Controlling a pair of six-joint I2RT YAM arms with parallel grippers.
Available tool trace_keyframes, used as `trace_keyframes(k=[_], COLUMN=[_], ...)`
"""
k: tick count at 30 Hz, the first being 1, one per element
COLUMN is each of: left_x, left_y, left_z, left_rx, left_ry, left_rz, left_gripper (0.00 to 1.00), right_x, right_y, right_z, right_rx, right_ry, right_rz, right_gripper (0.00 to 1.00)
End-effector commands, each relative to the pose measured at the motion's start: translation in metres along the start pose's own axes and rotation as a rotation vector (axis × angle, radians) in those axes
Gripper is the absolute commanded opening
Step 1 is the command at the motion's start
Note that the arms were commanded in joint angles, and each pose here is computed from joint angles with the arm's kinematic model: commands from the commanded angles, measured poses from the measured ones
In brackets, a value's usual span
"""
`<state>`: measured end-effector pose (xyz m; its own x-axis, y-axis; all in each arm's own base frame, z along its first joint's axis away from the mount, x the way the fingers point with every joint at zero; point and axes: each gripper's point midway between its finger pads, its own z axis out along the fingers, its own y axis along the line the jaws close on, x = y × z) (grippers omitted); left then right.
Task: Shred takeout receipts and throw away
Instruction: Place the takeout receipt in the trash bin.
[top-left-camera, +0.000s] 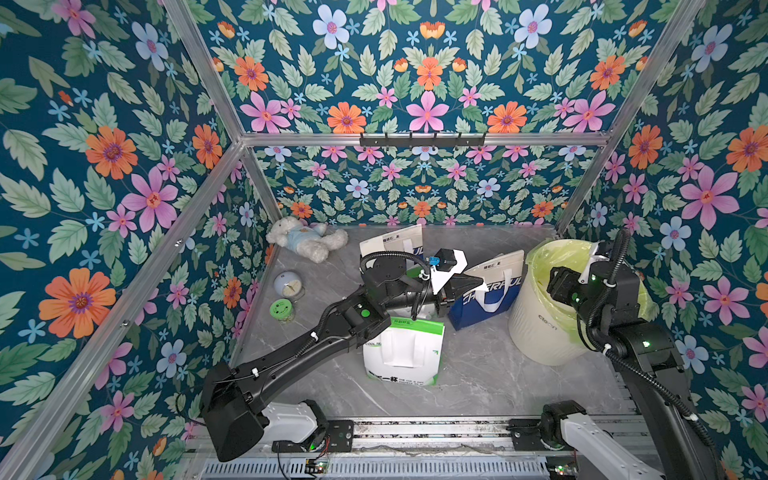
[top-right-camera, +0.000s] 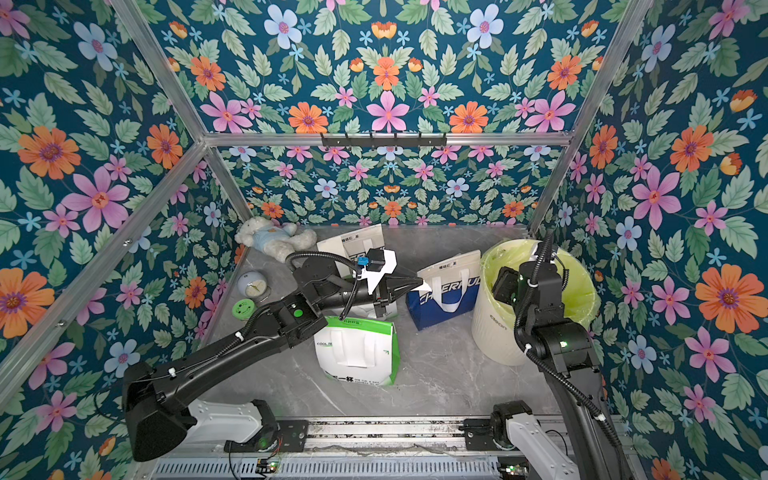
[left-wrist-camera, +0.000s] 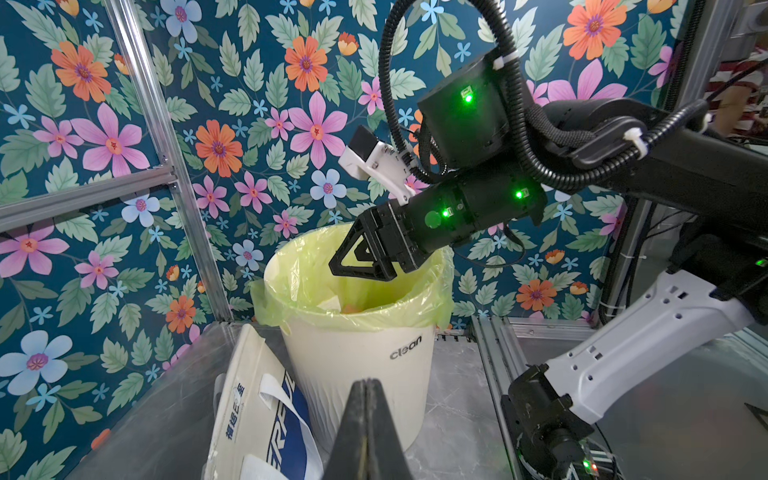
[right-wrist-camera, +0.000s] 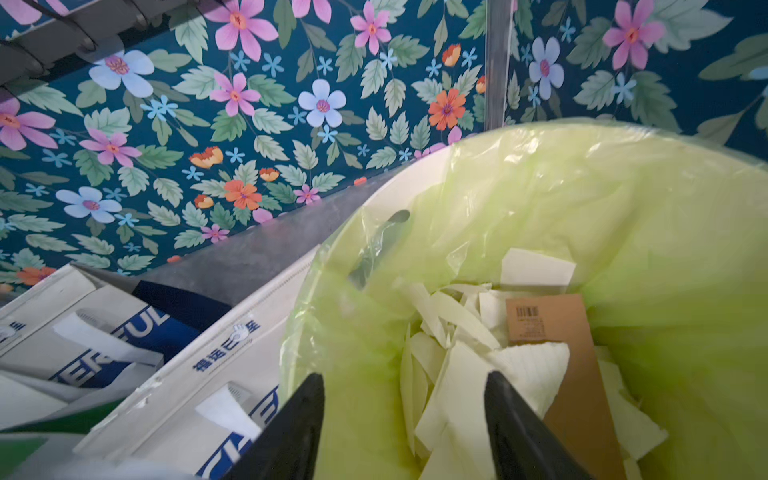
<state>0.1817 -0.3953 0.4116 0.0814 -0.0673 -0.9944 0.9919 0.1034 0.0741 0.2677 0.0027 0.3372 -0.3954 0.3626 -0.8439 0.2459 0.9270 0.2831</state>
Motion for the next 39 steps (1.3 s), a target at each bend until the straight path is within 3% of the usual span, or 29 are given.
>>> trace_keyframes(k=[1,5,12,18,26,33,39], left_x=[-0.004,-0.005,-0.017,-0.024,-0.018,-0.022,-0.024], left_y=[-0.001,0.001,-0.005,-0.011,-0.014,-0.016,-0.016], left_z=[0.001,0.003,0.003,0.002,0.001,0.003,0.006], left_rx=[0.003,0.000,0.037,0.078,0.088,0.104,0.115], left_ry=[-0.011,-0.021,-0.104,-0.124,-0.088,-0.101,-0.097], left_rz=[-0.005,-0.021,-0.059,-0.083,-0.077,-0.079,-0.078], left_gripper=[0.00,0.00,0.00,0.00,0.00,0.00,0.00], right_x=[0.013,0.014,0.028,0.028,0.034,0.032,0.035], right_y=[0.011,0.047,0.142,0.166,0.170,0.173,0.171], right_z=[-0.006,-0.023,-0.077,-0.108,-0.129,-0.128,-0.115], right_rx=[-0.074,-0.294,-0.978,-1.256,-1.393,-1.412,-1.358], right_ry=[0.079,0.096,0.181,0.195,0.214,0.225,0.223], right_rz=[0.032,0.027,-0.049,-0.053,-0.086,-0.076,-0.066], right_gripper=[0.67,0.69,0.66,0.65,0.63,0.43,0.41])
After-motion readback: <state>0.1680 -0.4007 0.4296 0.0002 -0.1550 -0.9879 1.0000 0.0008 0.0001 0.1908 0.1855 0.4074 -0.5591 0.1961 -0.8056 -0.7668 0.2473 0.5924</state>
